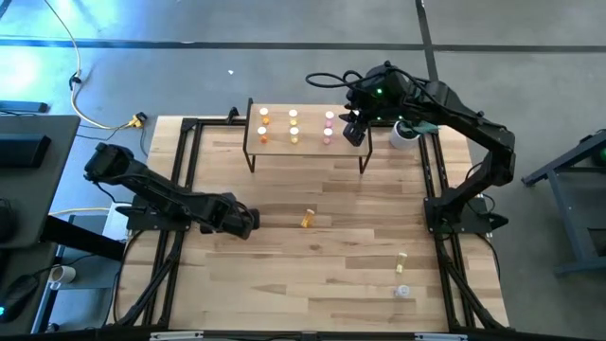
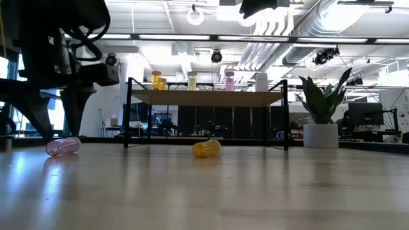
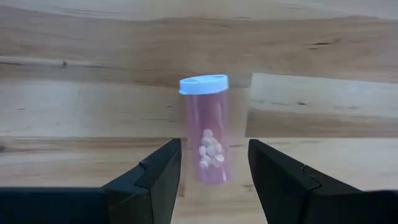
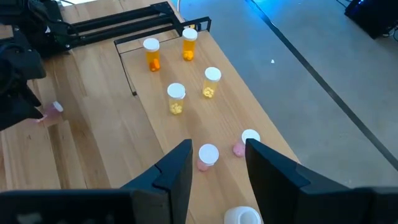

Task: Pick and place medicine bottles onto shelf by color
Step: Put the pink pill bottle on the shelf aligned with other pink pill bottles

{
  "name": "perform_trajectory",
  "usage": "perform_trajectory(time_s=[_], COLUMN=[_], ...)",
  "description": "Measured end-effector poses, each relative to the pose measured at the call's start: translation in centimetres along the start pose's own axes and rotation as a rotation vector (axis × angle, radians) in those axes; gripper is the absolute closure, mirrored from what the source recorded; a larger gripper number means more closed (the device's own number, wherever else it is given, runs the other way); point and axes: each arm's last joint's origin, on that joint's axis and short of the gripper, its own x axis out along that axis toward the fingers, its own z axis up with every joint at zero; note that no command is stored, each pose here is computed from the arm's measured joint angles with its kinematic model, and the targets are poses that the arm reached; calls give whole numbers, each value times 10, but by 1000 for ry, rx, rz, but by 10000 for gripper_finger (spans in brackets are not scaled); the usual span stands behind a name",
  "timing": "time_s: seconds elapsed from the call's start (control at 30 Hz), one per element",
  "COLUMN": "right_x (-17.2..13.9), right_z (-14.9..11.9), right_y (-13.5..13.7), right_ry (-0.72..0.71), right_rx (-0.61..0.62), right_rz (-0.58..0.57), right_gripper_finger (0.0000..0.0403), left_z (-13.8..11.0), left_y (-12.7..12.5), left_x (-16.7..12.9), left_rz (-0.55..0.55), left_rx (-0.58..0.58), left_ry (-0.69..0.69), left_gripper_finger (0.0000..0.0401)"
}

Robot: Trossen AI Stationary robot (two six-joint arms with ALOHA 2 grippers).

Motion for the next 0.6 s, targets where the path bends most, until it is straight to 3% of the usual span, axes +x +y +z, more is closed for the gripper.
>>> perform_trajectory(time_s=[0.4,0.6], right_x=[0,0], right_z=[0,0], right_y=[0,0], right_ry=[0,0], right_rx=[0,0], right_rz=[-1,-3], right_gripper_finger=[263,263], left_z=[-6,-7], left_y=[0,-1], left_x=[22,24], left_rz=[114,122], left_rx=[15,53], left_ry=[-1,8], left_gripper_finger=[226,246])
